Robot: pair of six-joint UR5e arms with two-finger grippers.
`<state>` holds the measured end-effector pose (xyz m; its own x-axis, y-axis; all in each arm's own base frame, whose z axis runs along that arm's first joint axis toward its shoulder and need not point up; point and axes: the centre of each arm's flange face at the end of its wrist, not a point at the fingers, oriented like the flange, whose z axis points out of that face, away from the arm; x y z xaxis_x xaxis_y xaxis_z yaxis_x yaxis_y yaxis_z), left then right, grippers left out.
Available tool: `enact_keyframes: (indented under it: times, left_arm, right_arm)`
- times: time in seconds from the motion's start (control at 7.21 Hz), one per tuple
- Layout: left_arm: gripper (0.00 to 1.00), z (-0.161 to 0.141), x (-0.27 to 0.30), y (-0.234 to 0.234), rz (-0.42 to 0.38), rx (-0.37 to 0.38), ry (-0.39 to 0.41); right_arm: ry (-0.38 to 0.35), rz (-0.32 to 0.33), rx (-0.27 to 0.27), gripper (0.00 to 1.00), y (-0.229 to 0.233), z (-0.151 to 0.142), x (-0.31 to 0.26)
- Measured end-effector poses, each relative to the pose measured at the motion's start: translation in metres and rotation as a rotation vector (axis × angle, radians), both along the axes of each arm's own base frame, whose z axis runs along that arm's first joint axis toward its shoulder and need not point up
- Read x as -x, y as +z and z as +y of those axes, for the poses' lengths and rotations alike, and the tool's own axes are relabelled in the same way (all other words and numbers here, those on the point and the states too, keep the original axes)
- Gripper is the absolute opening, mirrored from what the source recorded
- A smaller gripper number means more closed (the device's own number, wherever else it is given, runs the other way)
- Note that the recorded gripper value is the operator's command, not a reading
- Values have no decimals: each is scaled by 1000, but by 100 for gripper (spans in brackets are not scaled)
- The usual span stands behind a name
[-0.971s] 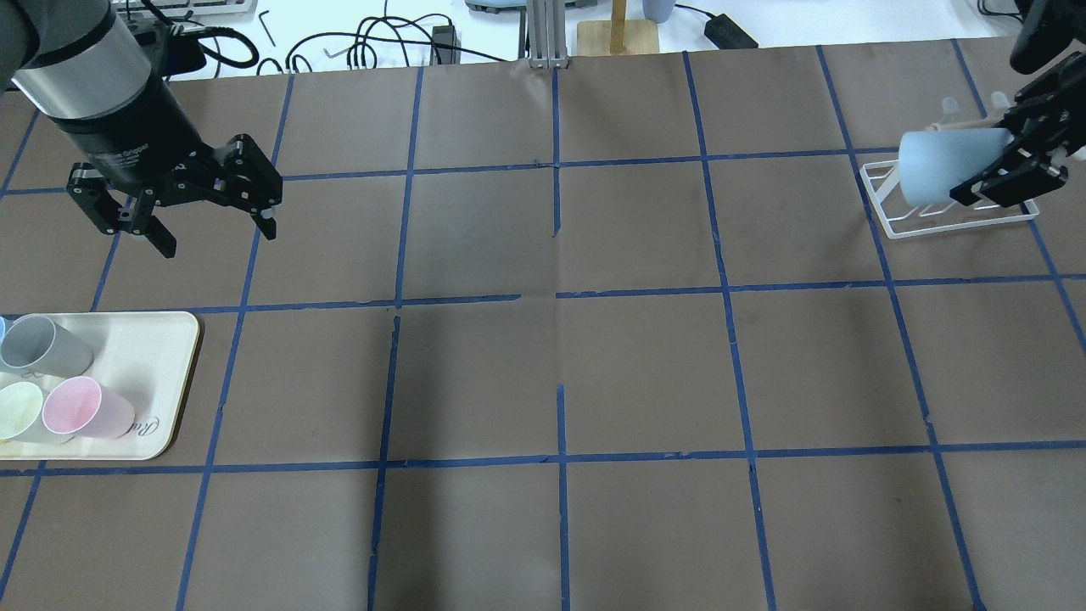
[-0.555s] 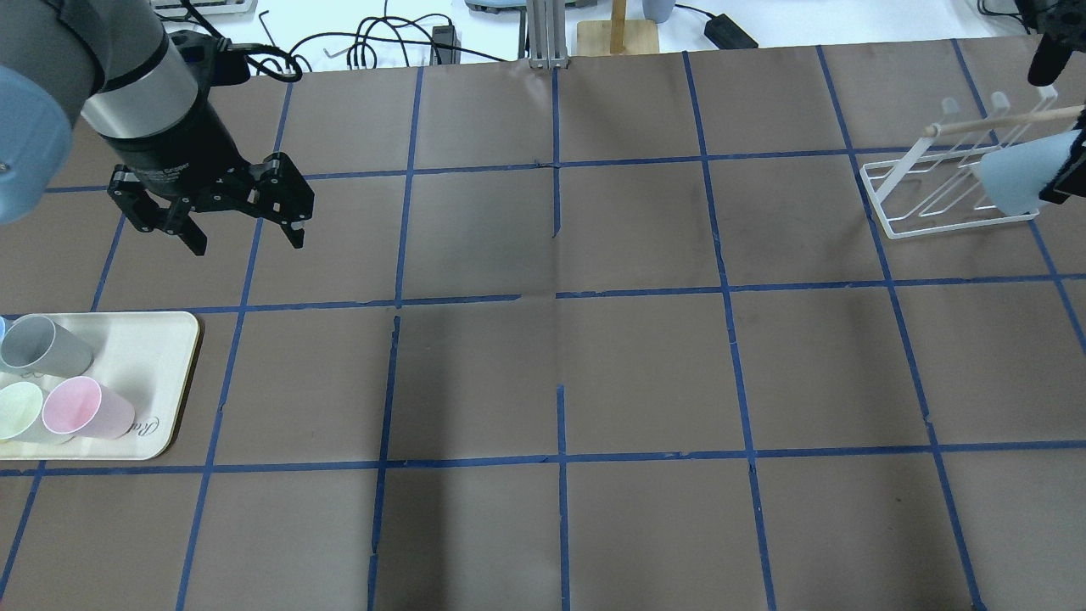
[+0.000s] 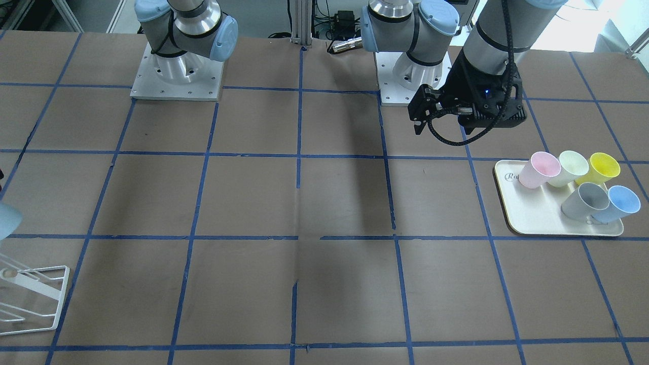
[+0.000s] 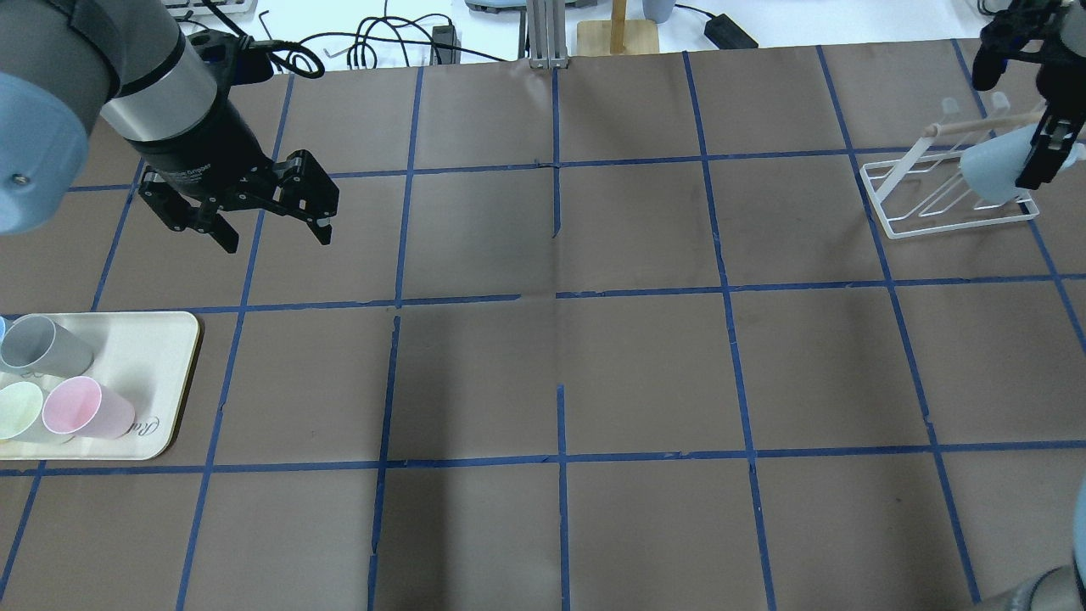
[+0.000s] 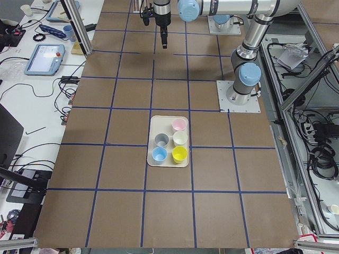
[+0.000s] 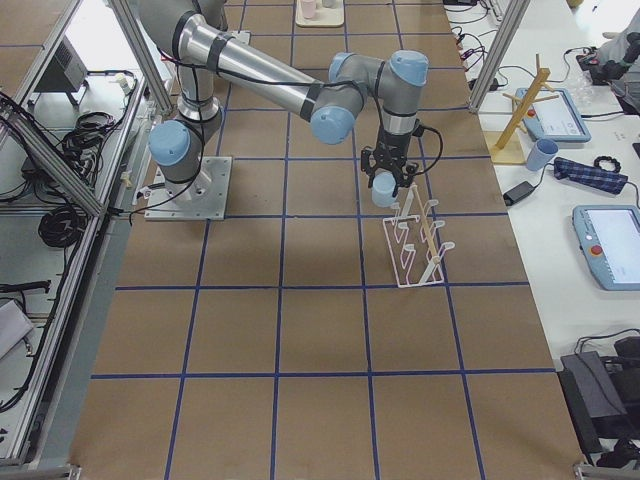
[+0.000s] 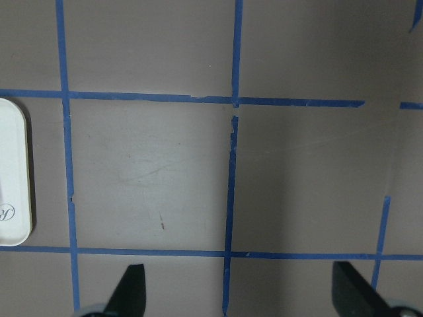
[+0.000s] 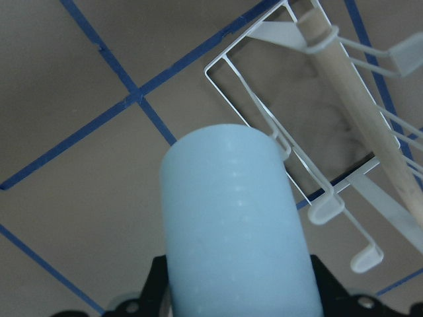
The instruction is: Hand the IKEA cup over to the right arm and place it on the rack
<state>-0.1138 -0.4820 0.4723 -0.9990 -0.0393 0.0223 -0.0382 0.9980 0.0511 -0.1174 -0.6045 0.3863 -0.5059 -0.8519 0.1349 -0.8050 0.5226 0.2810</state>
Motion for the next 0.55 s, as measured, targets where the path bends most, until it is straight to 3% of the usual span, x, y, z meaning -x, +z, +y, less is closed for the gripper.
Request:
enact_keyframes:
  times: [0.28, 0.55]
  left_arm:
    - [100, -1, -1, 0, 2, 3, 1]
    - [100, -1, -3, 0, 4, 6, 4]
  right_arm:
    - [21, 63, -28, 31, -7, -6, -13]
    - [22, 126, -18, 31, -10, -10, -9]
